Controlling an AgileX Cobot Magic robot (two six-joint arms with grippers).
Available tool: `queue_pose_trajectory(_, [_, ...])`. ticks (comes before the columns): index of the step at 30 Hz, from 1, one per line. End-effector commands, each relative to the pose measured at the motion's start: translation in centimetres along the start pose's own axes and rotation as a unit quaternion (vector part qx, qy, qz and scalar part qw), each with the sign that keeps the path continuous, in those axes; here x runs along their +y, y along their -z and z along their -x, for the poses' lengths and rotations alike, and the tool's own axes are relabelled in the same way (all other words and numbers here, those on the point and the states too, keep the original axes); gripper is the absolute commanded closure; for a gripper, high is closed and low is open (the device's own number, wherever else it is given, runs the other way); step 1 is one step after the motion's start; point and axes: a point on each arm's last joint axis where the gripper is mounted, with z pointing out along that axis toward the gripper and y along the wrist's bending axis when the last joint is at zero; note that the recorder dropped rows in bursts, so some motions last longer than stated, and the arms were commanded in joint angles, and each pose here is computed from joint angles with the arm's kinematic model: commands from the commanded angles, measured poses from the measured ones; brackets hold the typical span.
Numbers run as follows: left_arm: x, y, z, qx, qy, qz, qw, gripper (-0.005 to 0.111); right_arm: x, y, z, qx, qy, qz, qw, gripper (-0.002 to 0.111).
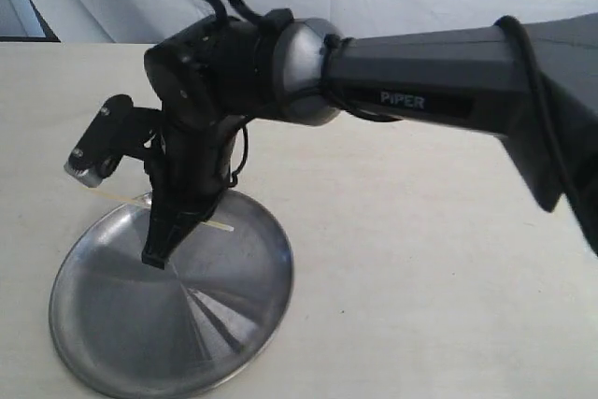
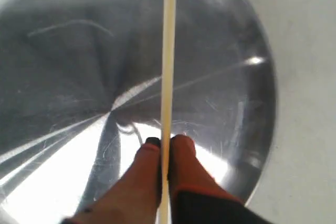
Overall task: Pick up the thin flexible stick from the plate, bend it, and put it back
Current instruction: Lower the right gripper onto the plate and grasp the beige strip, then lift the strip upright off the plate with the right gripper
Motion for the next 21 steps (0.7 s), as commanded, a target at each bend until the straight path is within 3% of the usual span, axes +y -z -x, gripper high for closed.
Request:
queue_pose_trajectory(1, [0.0, 0.0, -0.1, 0.000, 0.002, 0.001, 1.000, 0.107, 0.0, 1.2, -0.2, 0.008, -0.002, 0.002, 1.000, 0.109])
queue_pose_trajectory(7, [0.0, 0.0, -0.1, 0.001, 0.002, 0.002, 1.000, 0.107, 0.3, 6.2, -0.1, -0.030, -0.065, -0.002, 0.997, 0.109])
queue_pose_trajectory(16, [0.0, 0.0, -0.1, -0.001, 0.001, -0.002, 1.000, 0.107, 3.5, 11.3, -5.0, -0.076, -0.101, 0.030, 0.992, 0.109])
queue_pose_trajectory(18, [-0.4, 0.0, 0.1, -0.010, 0.008, -0.022, 1.000, 0.107, 4.3, 11.7, -6.1, -0.094, -0.114, 0.041, 0.988, 0.109])
queue_pose_trajectory(21, [-1.9, 0.3, 0.8, -0.046, 0.037, -0.109, 0.992, 0.107, 5.3, 12.1, -7.5, -0.123, -0.126, 0.054, 0.983, 0.109])
